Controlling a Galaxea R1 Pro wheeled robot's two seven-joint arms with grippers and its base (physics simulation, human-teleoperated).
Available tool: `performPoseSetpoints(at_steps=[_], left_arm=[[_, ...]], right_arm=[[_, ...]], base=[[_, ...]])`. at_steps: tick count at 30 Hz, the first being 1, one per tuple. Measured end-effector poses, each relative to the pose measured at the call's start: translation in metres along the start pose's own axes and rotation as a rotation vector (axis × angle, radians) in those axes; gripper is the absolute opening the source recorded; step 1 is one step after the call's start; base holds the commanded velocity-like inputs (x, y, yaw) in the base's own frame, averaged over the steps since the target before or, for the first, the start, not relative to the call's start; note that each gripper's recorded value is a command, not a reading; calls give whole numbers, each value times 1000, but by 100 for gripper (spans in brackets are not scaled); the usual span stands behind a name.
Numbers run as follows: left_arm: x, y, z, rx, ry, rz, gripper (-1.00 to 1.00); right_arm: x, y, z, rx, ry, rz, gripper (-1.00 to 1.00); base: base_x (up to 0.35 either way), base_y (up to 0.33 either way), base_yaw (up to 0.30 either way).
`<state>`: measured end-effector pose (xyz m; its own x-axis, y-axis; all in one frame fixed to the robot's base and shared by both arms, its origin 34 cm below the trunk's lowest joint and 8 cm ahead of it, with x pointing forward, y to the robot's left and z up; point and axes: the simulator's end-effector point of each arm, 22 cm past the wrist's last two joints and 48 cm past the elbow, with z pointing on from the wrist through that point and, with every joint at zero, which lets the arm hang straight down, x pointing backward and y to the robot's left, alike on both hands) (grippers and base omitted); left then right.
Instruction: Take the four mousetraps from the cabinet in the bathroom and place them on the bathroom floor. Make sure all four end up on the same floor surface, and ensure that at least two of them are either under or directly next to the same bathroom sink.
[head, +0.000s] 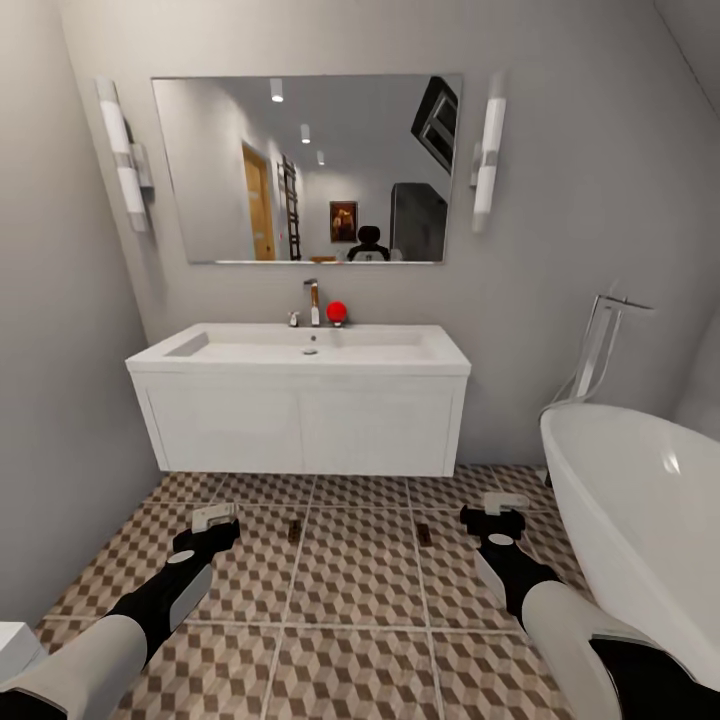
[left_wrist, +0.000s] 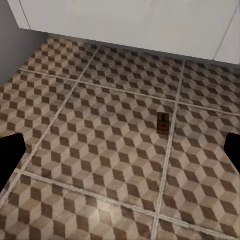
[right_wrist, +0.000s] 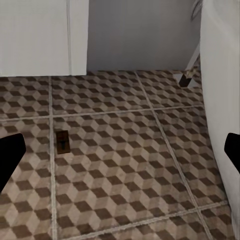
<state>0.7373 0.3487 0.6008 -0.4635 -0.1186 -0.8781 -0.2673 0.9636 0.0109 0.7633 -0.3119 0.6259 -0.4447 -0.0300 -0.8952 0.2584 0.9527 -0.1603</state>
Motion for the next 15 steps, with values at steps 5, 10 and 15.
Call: performPoseSetpoints(at_steps=[5, 10, 15], left_arm=[[-9, -1, -3, 0, 2, 0, 100], [-19, -2, -7, 1, 3, 0, 100], [-28, -2, -10, 1, 3, 0, 100]], right_arm=[[-10, -3, -2, 2, 0, -1, 100], [-20, -5, -5, 3, 0, -1, 100], [-29, -5, -8, 2, 1, 0, 100]], base=[[0, 0, 0], [0, 0, 0], [0, 0, 0]])
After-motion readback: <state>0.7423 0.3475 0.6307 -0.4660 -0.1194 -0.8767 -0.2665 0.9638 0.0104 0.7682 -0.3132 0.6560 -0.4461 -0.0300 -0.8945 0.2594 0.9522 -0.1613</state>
